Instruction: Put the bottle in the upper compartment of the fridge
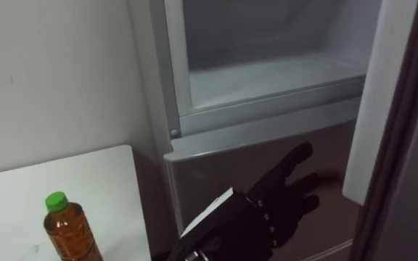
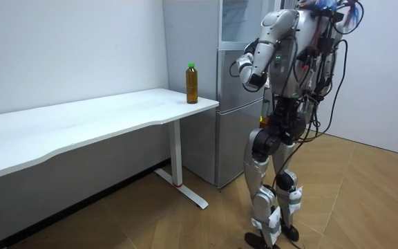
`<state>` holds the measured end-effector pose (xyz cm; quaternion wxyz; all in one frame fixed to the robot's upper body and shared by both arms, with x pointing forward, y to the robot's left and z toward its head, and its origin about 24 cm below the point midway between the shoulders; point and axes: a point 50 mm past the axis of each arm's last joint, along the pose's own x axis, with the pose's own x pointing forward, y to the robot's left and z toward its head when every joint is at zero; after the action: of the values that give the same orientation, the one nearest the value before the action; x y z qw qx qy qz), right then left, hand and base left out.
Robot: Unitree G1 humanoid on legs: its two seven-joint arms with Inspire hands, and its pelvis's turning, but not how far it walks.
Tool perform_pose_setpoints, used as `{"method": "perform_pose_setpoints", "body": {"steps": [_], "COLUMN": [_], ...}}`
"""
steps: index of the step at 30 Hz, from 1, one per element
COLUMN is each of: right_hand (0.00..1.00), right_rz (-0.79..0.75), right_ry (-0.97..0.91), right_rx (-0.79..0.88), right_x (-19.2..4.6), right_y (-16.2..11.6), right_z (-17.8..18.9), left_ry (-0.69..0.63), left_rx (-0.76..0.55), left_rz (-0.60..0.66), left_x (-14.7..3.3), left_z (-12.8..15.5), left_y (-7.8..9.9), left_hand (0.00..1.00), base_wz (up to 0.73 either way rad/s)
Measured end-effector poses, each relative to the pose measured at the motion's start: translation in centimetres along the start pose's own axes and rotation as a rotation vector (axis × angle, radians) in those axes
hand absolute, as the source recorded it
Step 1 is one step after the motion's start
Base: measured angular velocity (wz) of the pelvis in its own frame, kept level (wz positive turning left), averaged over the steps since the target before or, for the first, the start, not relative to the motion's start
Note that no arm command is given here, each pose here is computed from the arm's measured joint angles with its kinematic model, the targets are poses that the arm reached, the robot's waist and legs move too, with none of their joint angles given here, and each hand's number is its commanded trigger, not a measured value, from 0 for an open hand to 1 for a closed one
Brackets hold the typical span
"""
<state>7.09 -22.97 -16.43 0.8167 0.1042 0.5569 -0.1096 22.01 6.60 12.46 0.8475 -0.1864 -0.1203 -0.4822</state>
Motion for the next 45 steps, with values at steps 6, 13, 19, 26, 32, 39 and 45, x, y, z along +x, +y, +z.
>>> {"method": "perform_pose_setpoints", "body": {"steps": [6, 13, 19, 26, 32, 39, 45], "right_hand": [0.00, 0.00, 0.00, 0.00, 0.00, 0.00, 0.00], "right_rz": [-0.006, -0.005, -0.005, -0.011, -0.038, -0.055, -0.083], "right_ry": [-0.009, 0.001, 0.004, -0.005, 0.004, 0.045, 0.052], "right_rx": [0.010, 0.026, 0.036, 0.085, 0.113, 0.123, 0.123], "right_x": [0.0, 0.0, -0.1, -0.2, -0.4, -0.6, -0.7], "right_y": [-0.2, -0.5, -0.7, -0.9, -1.9, -2.4, -2.6], "right_z": [0.3, 0.3, 0.3, 0.2, -0.1, -1.0, -1.2], "left_ry": [0.047, 0.057, 0.056, 0.057, 0.060, 0.086, 0.101], "left_rx": [0.028, 0.023, 0.024, 0.032, 0.035, 0.031, 0.038], "left_rz": [-0.024, -0.040, -0.040, -0.038, -0.058, -0.075, -0.101], "left_x": [0.6, 0.9, 0.9, 1.0, 1.5, 2.1, 2.8], "left_z": [-0.5, -0.6, -0.5, -0.4, -0.4, -0.8, -0.7], "left_y": [-0.1, -0.2, -0.2, -0.1, -0.3, 0.0, 0.0], "left_hand": [0.00, 0.00, 0.00, 0.00, 0.00, 0.00, 0.00], "base_wz": [-0.17, -0.11, -0.16, -0.13, -0.13, -0.26, -0.02]}}
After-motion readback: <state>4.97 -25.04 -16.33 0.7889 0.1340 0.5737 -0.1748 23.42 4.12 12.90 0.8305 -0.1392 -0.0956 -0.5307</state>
